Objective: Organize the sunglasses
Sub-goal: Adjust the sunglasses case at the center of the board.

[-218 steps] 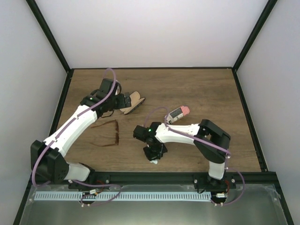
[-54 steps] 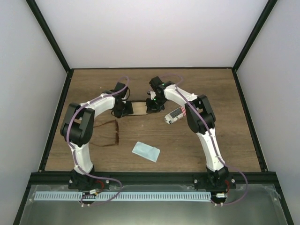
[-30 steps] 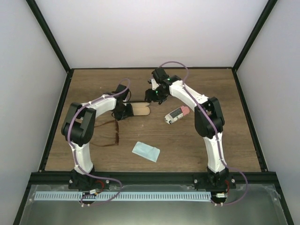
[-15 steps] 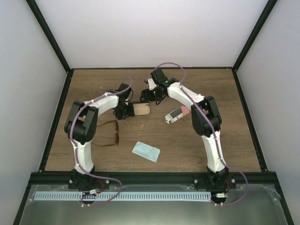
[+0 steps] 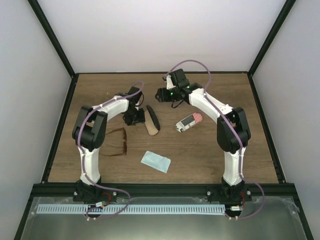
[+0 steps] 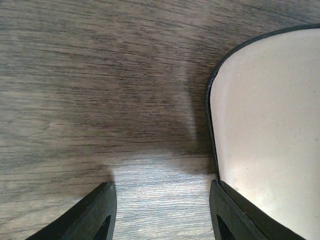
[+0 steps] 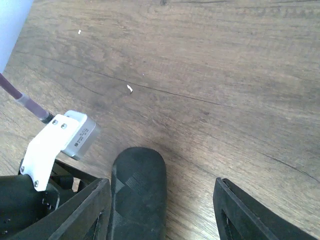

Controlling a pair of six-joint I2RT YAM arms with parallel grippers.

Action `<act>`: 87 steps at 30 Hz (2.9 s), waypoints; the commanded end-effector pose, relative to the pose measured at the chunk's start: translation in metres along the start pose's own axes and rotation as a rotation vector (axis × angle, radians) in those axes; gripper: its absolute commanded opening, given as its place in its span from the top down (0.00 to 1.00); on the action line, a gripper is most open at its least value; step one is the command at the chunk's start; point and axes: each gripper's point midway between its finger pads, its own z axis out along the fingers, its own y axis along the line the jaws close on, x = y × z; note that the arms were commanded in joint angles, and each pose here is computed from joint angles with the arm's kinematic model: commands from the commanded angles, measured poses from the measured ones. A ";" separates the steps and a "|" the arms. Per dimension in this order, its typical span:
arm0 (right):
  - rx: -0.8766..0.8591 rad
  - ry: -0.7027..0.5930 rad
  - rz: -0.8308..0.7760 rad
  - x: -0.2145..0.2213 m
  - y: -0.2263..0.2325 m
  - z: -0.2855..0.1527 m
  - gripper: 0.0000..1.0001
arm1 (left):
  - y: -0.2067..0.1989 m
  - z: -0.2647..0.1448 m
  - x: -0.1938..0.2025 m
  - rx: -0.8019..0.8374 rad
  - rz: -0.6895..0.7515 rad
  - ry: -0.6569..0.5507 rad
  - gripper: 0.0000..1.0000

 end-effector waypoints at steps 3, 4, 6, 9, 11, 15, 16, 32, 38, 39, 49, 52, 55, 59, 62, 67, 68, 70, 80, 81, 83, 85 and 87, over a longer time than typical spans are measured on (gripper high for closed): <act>0.006 -0.033 0.011 -0.013 0.003 -0.012 0.40 | -0.002 0.014 0.020 -0.014 0.035 0.095 0.47; -0.007 -0.033 0.007 -0.015 0.007 -0.014 0.38 | -0.005 0.012 0.020 -0.008 0.035 0.095 0.47; -0.032 -0.006 0.003 -0.012 0.015 -0.016 0.34 | -0.011 0.009 0.019 0.010 0.037 0.094 0.47; -0.017 0.059 -0.031 0.008 0.026 -0.013 0.34 | -0.020 0.004 0.018 0.029 0.033 0.093 0.47; 0.007 0.089 -0.037 0.023 0.026 -0.013 0.34 | -0.026 -0.001 0.015 0.038 0.037 0.085 0.47; 0.048 0.095 -0.023 0.042 0.020 -0.027 0.35 | -0.033 -0.007 0.016 0.053 0.035 0.090 0.47; 0.056 0.094 -0.022 0.045 0.017 -0.030 0.35 | -0.035 -0.006 0.018 0.056 0.035 0.095 0.47; 0.051 0.073 -0.008 0.048 0.022 -0.056 0.33 | -0.044 -0.010 0.039 0.062 0.034 0.105 0.46; 0.038 0.033 -0.001 0.043 0.029 -0.075 0.29 | -0.046 -0.014 0.039 0.072 0.039 0.097 0.44; 0.032 0.006 -0.002 0.039 0.031 -0.081 0.29 | -0.047 -0.018 0.036 0.071 0.039 0.082 0.41; -0.173 -0.092 0.151 0.041 0.039 -0.123 0.59 | -0.060 -0.041 0.014 0.103 0.084 -0.016 0.21; -0.127 -0.111 0.156 0.046 0.032 -0.134 0.64 | -0.062 -0.055 0.010 0.108 0.109 -0.055 0.21; -0.081 -0.017 0.206 0.071 0.024 -0.131 0.83 | -0.059 -0.072 0.008 0.102 0.139 -0.106 0.21; -0.054 0.121 0.248 0.126 0.035 -0.125 0.99 | -0.046 -0.089 0.016 0.076 0.175 -0.155 0.25; 0.012 0.239 0.263 0.174 0.046 -0.117 0.98 | -0.035 -0.091 0.029 0.066 0.193 -0.163 0.29; 0.085 0.444 0.343 0.238 0.062 -0.119 0.48 | -0.013 -0.077 0.065 0.052 0.200 -0.074 0.32; 0.073 0.467 0.365 0.244 0.067 -0.122 0.39 | -0.009 -0.072 0.072 0.049 0.204 -0.058 0.31; 0.055 0.472 0.407 0.251 0.078 -0.128 0.31 | -0.003 -0.068 0.080 0.044 0.213 -0.050 0.27; 0.018 0.705 0.511 0.328 0.116 -0.128 0.23 | 0.011 -0.054 0.115 0.064 0.215 0.056 0.18; 0.005 0.718 0.509 0.332 0.119 -0.125 0.23 | 0.014 -0.052 0.121 0.061 0.216 0.072 0.20; 0.007 0.729 0.515 0.337 0.117 -0.122 0.22 | 0.022 -0.054 0.128 0.039 0.230 0.083 0.20; 0.022 0.737 0.527 0.344 0.110 -0.120 0.21 | 0.025 -0.056 0.134 0.037 0.254 0.093 0.21; 0.016 0.748 0.538 0.350 0.106 -0.117 0.20 | 0.027 -0.054 0.144 0.045 0.269 0.135 0.21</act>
